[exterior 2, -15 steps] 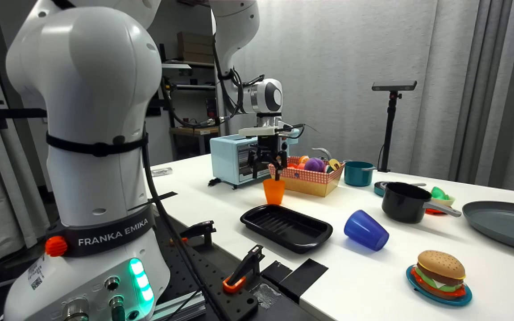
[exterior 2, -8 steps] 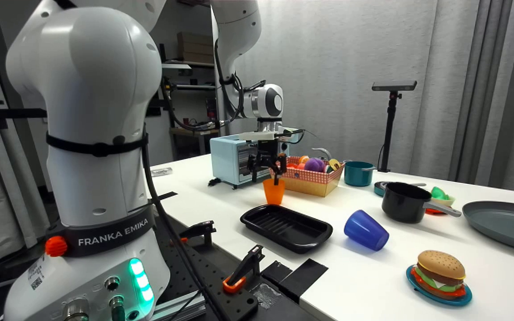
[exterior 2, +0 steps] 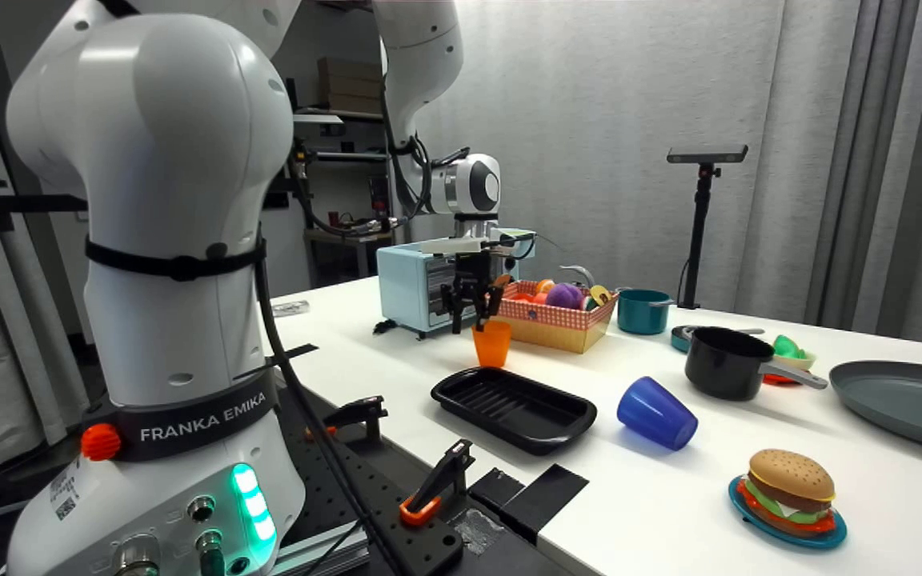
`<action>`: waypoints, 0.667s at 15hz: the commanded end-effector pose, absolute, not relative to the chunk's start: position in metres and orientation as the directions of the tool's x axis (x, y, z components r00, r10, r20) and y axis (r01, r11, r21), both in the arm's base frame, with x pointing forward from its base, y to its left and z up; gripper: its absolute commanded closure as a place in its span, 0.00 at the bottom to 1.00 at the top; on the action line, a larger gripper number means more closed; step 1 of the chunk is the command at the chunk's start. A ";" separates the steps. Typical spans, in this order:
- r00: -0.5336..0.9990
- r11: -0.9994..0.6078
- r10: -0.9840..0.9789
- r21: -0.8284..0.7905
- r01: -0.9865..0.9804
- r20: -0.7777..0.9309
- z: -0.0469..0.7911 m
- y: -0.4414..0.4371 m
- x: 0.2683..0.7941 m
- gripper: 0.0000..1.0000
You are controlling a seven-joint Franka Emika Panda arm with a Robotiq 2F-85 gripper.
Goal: Pour the fries out of the orange cup onto the oven tray
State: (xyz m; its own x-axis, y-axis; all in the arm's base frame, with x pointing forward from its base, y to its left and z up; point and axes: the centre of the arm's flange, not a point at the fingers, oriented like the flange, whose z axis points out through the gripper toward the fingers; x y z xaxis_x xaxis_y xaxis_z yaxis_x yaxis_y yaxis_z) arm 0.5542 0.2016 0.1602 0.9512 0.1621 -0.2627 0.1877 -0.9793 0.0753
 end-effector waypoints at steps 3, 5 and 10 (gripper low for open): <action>0.963 -0.990 0.117 0.053 0.134 -0.244 0.161 0.212 0.559 0.88; 0.965 -0.992 0.103 0.045 0.117 -0.242 0.161 0.210 0.560 1.00; 0.975 -0.996 0.073 0.036 0.082 -0.211 0.177 0.197 0.556 0.99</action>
